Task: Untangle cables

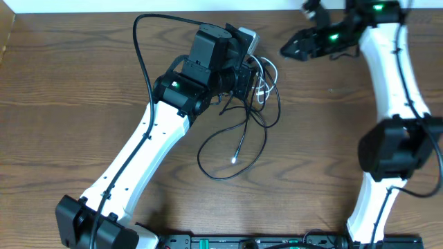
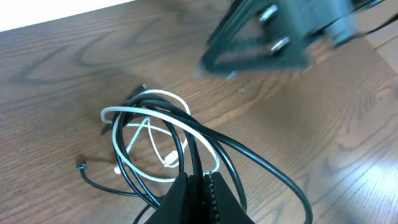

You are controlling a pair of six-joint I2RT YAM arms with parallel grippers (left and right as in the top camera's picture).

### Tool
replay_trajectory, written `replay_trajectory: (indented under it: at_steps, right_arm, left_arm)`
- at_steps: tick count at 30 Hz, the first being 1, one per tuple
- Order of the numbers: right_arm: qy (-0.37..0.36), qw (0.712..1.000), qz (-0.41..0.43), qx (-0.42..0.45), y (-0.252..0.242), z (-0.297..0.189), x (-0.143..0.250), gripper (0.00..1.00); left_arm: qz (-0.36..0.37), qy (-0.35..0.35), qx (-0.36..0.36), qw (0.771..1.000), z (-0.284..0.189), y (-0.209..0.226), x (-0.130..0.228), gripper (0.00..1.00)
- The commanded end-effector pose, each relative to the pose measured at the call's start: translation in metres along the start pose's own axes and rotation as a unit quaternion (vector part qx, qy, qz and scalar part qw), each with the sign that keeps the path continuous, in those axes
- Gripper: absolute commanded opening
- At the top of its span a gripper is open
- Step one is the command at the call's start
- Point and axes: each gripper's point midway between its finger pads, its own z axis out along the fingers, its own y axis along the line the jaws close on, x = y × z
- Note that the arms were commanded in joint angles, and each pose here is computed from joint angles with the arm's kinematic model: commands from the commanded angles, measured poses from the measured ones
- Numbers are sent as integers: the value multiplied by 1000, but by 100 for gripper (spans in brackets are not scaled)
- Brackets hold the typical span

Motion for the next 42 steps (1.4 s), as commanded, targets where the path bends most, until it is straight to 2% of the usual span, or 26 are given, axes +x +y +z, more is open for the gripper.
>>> replay_trajectory:
  at_steps: [1,9,12,19,23,27,36,42]
  right_arm:
    - [20,998,-21,-58,20,23,8,65]
    - [48,995,-46,-72,27,29,23,66]
    - [50,995,-48,-73,27,29,24,66]
    - [56,993,-71,-79,35,35,26,66]
    - [58,986,-105,-114,52,36,31,61]
    - [54,979,-133,-144,64,36,34,62]
    - [59,974,-156,-154,78,45,35,64]
    - [26,967,-174,-183,97,52,20,61]
  left_arm:
    - [-19,-17,-7,1000,-11,1,-8,7]
    - [-158,-33,-34,986,-21,37,-14,7]
    - [-190,-35,-26,981,-23,41,-15,7]
    - [-207,-33,-3,978,-23,34,-17,7]
    - [-223,-41,4,974,-24,35,-21,8]
    - [-240,-46,4,970,-26,38,-24,7]
    - [-242,-48,5,969,-26,38,-25,8]
    - [-245,-44,20,968,-26,33,-25,8]
